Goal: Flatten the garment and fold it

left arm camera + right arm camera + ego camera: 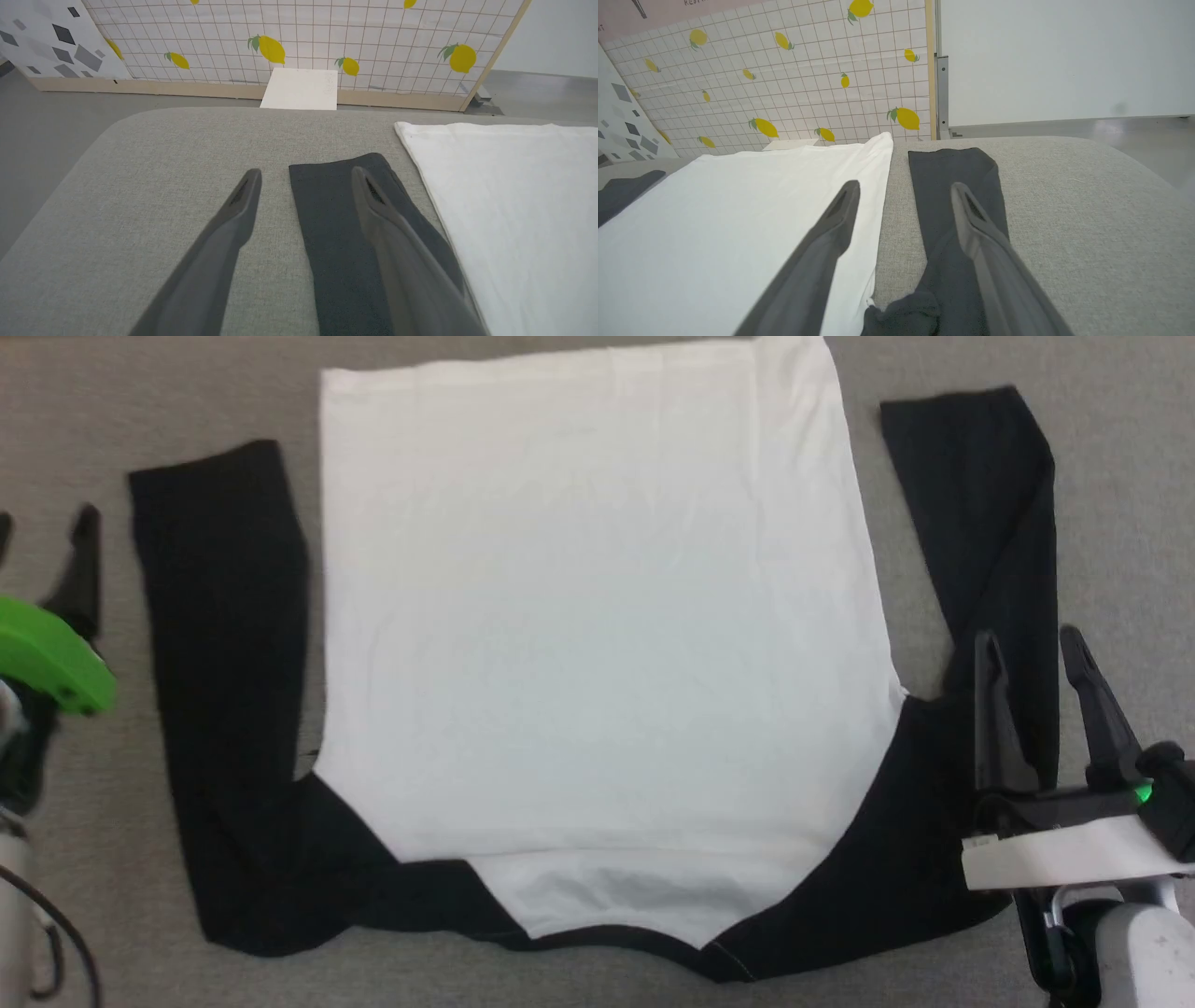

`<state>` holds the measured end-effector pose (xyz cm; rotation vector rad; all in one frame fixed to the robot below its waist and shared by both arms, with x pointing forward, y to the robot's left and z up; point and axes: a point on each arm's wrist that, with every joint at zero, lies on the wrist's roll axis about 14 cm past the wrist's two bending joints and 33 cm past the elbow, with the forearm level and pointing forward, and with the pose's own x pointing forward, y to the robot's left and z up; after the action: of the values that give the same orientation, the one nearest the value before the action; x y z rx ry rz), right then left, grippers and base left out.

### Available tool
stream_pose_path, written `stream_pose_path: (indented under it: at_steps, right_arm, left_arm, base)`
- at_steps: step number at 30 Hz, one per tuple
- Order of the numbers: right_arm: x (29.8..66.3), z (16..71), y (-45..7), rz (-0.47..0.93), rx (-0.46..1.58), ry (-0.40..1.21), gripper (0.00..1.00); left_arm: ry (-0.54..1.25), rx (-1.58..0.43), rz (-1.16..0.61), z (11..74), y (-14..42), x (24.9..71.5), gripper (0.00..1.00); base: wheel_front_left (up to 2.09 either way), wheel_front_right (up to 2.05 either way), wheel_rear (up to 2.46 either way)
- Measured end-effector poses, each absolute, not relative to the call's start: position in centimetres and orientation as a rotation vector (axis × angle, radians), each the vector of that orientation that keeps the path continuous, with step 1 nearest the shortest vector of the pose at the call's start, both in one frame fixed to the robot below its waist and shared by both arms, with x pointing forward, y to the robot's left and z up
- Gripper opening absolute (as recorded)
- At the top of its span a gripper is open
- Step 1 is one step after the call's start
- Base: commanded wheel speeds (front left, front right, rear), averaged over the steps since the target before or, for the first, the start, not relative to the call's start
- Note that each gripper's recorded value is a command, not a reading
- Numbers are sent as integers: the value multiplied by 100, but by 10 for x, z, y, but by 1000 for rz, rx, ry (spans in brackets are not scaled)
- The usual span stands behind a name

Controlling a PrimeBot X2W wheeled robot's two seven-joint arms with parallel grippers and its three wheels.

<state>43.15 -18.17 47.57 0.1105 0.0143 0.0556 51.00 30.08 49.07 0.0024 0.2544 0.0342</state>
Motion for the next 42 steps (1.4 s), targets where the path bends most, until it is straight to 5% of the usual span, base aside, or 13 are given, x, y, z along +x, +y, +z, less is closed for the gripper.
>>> stream_pose_path:
  at_steps: [10,22,23,24,25,26,33,42]
  right_arm:
    - [448,440,-182,48,147,72,100]
    - [439,397,-200,-12,140,184,100]
    - [439,396,-201,-14,139,185,100]
    - [439,395,-202,-16,138,187,100]
    - [439,395,-202,-17,138,186,100]
    - [439,395,-202,-18,138,187,100]
    - [440,404,-198,-4,146,166,100]
    - [428,440,-201,-11,151,104,100]
  left_arm:
    - [589,-68,148,422,331,552,100]
    - [766,-145,241,366,337,562,100]
    - [774,-149,234,365,335,562,92]
    - [780,-152,223,365,333,562,48]
    - [779,-157,213,366,330,562,31]
    - [777,-157,202,367,328,562,0]
    - [651,-95,65,392,297,567,0]
    - [364,-42,103,482,318,561,0]
  base:
    - [0,0,0]
    - [0,0,0]
    - [0,0,0]
    - [0,0,0]
    - [0,0,0]
    - [0,0,0]
    - [0,0,0]
    - [0,0,0]
